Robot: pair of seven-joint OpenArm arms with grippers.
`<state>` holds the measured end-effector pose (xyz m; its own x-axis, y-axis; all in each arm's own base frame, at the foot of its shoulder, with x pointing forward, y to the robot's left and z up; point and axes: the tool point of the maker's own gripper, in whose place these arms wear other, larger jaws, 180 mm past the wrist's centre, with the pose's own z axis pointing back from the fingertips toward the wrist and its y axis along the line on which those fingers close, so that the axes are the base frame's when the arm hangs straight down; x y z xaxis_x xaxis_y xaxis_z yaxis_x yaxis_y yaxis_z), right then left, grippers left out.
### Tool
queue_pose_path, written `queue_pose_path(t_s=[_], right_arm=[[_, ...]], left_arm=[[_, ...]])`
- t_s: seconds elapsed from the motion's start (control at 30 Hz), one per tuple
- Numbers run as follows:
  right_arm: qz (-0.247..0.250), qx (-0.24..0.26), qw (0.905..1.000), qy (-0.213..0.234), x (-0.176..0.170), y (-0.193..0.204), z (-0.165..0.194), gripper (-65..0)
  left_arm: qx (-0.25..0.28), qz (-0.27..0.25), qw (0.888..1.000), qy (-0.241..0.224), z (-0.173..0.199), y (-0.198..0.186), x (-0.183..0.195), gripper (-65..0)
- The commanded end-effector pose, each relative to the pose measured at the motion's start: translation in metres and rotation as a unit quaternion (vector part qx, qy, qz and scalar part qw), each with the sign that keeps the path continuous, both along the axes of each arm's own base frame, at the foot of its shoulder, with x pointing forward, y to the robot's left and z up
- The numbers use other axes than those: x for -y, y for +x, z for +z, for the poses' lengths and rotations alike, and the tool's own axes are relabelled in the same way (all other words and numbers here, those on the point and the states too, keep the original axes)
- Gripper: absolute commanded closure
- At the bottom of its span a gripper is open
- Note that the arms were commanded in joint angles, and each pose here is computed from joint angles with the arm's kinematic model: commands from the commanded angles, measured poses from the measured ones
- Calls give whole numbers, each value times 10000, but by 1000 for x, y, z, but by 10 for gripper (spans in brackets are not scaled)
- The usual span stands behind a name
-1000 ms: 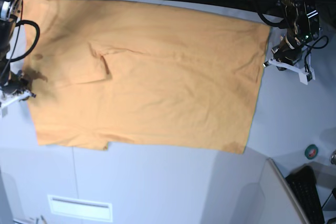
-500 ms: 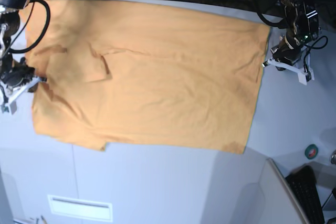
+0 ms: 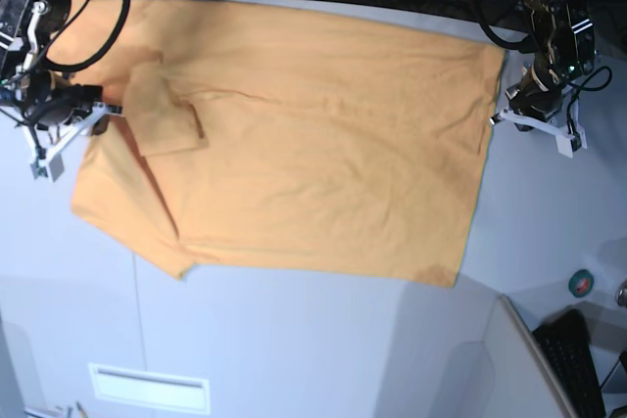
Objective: Layout the t-shirt on the table in an organized manner, then fold the t-shirt properly
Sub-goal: 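Move the right gripper along the shirt side and grasp the hem corner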
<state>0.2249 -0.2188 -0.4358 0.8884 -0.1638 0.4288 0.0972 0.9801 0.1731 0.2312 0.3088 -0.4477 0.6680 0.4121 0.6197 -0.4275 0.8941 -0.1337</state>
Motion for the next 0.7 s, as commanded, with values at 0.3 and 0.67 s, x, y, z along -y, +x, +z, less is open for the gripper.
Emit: queue_pose_path(t_s=[0.3, 0.67], right_arm=[[-899, 724, 9925, 401, 61, 101, 10, -396], [-1380, 459, 9857, 852, 81, 114, -33, -390]], left_arm=[[151, -12, 9998, 139, 10, 5, -8, 0], [144, -12, 9998, 139, 10, 5, -8, 0]])
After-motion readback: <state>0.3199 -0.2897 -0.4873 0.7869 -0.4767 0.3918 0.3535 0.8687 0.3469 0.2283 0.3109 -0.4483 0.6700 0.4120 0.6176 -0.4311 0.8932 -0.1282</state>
